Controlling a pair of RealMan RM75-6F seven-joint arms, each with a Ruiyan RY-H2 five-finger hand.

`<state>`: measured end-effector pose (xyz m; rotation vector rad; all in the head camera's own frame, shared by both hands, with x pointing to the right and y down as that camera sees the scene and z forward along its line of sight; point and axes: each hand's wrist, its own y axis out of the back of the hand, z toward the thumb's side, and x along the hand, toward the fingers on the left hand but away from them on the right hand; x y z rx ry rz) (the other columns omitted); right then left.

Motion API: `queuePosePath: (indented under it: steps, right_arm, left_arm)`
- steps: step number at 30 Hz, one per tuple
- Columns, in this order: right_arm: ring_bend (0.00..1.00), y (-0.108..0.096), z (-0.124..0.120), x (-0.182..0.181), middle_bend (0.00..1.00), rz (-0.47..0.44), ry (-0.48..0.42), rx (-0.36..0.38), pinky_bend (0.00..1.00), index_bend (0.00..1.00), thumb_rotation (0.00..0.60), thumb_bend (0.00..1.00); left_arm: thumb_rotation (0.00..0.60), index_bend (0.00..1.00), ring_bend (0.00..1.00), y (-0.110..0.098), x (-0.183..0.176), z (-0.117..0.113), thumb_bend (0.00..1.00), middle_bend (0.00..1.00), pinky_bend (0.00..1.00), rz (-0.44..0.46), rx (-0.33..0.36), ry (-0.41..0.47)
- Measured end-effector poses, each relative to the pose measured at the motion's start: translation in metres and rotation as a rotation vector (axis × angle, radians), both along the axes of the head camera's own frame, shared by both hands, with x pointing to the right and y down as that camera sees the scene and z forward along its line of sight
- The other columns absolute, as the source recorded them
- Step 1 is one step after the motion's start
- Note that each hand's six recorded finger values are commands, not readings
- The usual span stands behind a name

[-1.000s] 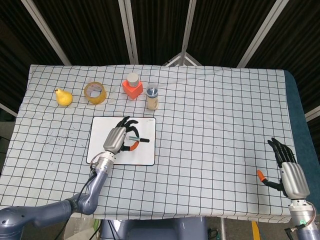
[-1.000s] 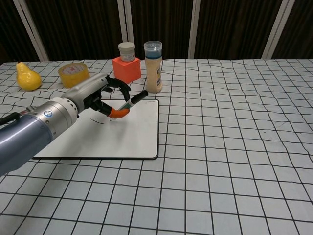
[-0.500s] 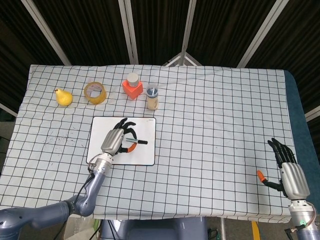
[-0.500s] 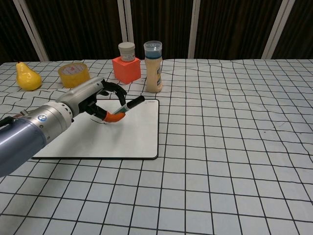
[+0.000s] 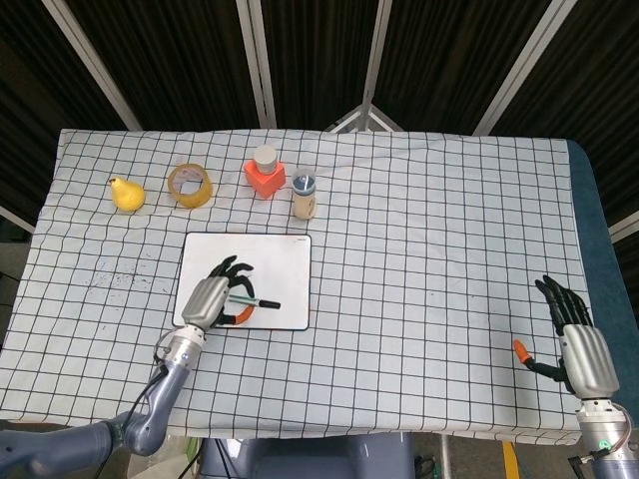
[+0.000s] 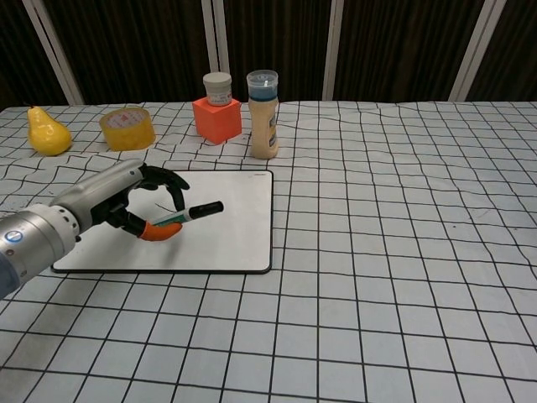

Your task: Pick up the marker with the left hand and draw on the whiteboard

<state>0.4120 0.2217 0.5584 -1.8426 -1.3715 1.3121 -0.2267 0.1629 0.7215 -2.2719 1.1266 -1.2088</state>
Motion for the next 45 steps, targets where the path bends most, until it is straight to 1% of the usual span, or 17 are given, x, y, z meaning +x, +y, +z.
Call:
queuePosePath:
  steps: [3, 6, 11, 13, 15, 19, 21, 24, 25, 28, 29, 32, 33, 35, 38, 41, 45]
  right_arm:
    - [0.0, 0.001, 0.0, -0.001, 0.0, 0.002, -0.003, -0.003, 0.0, 0.0, 0.6, 0.32]
    - [0.0, 0.001, 0.0, -0.001, 0.0, 0.002, -0.004, -0.004, 0.0, 0.0, 0.6, 0.32]
    - [0.0, 0.002, 0.001, -0.002, 0.0, 0.002, -0.003, -0.005, 0.0, 0.0, 0.6, 0.32]
    - [0.0, 0.002, 0.0, -0.002, 0.0, 0.003, -0.003, -0.005, 0.0, 0.0, 0.6, 0.32]
    - [0.0, 0.002, 0.0, -0.002, 0.0, 0.004, -0.003, -0.005, 0.0, 0.0, 0.6, 0.32]
    - [0.0, 0.003, 0.0, -0.001, 0.0, 0.008, -0.003, -0.007, 0.0, 0.0, 0.6, 0.32]
    - [0.0, 0.003, 0.0, -0.001, 0.0, 0.008, -0.004, -0.008, 0.0, 0.0, 0.6, 0.32]
    - [0.0, 0.003, 0.001, -0.001, 0.0, 0.007, -0.003, -0.01, 0.0, 0.0, 0.6, 0.32]
    - [0.0, 0.003, 0.001, -0.001, 0.0, 0.007, -0.003, -0.011, 0.0, 0.0, 0.6, 0.32]
    - [0.0, 0.003, 0.002, -0.001, 0.0, 0.005, 0.001, -0.016, 0.0, 0.0, 0.6, 0.32]
    - [0.0, 0.003, 0.002, -0.001, 0.0, 0.005, 0.002, -0.017, 0.0, 0.0, 0.6, 0.32]
    - [0.0, 0.004, 0.002, -0.001, 0.0, 0.005, 0.003, -0.021, 0.0, 0.0, 0.6, 0.32]
    - [0.0, 0.003, 0.002, -0.001, 0.0, 0.007, 0.002, -0.021, 0.0, 0.0, 0.6, 0.32]
    - [0.0, 0.003, 0.001, -0.001, 0.0, 0.008, 0.002, -0.019, 0.0, 0.0, 0.6, 0.32]
    - [0.0, 0.003, 0.002, -0.001, 0.0, 0.009, 0.001, -0.02, 0.0, 0.0, 0.6, 0.32]
    - [0.0, 0.003, 0.002, -0.001, 0.0, 0.008, 0.002, -0.02, 0.0, 0.0, 0.6, 0.32]
    - [0.0, 0.003, 0.001, -0.001, 0.0, 0.008, 0.003, -0.019, 0.0, 0.0, 0.6, 0.32]
  left_arm:
    - [0.6, 0.7, 0.03, 0.007, -0.012, -0.011, 0.57, 0.19, 0.11, -0.005, 0.006, 0.008]
    - [0.6, 0.7, 0.03, 0.008, -0.022, -0.029, 0.57, 0.19, 0.11, -0.022, 0.034, 0.036]
    - [0.6, 0.7, 0.03, -0.003, -0.038, -0.066, 0.57, 0.19, 0.11, -0.061, 0.123, 0.105]
    - [0.6, 0.7, 0.03, -0.008, -0.043, -0.075, 0.57, 0.19, 0.11, -0.059, 0.152, 0.108]
    - [0.6, 0.7, 0.03, -0.014, -0.047, -0.081, 0.56, 0.19, 0.11, -0.041, 0.183, 0.088]
    - [0.6, 0.7, 0.02, -0.025, -0.055, -0.086, 0.56, 0.19, 0.1, 0.021, 0.244, -0.004]
    - [0.6, 0.7, 0.02, -0.031, -0.061, -0.086, 0.55, 0.19, 0.1, 0.061, 0.277, -0.075]
    - [0.6, 0.67, 0.02, -0.04, -0.071, -0.083, 0.53, 0.19, 0.09, 0.123, 0.317, -0.202]
    - [0.6, 0.66, 0.02, -0.043, -0.077, -0.081, 0.52, 0.18, 0.09, 0.147, 0.327, -0.257]
    - [0.6, 0.64, 0.02, -0.048, -0.091, -0.072, 0.5, 0.17, 0.08, 0.193, 0.335, -0.383]
    - [0.6, 0.63, 0.02, -0.049, -0.099, -0.068, 0.49, 0.16, 0.08, 0.208, 0.333, -0.438]
    - [0.6, 0.61, 0.02, -0.052, -0.118, -0.055, 0.48, 0.16, 0.08, 0.232, 0.317, -0.558]
    - [0.6, 0.6, 0.02, -0.052, -0.122, -0.052, 0.48, 0.16, 0.08, 0.234, 0.312, -0.584]
    - [0.6, 0.59, 0.02, -0.052, -0.131, -0.044, 0.46, 0.15, 0.08, 0.229, 0.296, -0.624]
    - [0.6, 0.54, 0.02, -0.051, -0.139, -0.035, 0.41, 0.13, 0.07, 0.214, 0.278, -0.657]
    - [0.6, 0.48, 0.01, -0.051, -0.145, -0.03, 0.34, 0.1, 0.05, 0.204, 0.27, -0.675]
    - [0.6, 0.35, 0.0, -0.049, -0.15, -0.025, 0.24, 0.04, 0.02, 0.189, 0.258, -0.685]
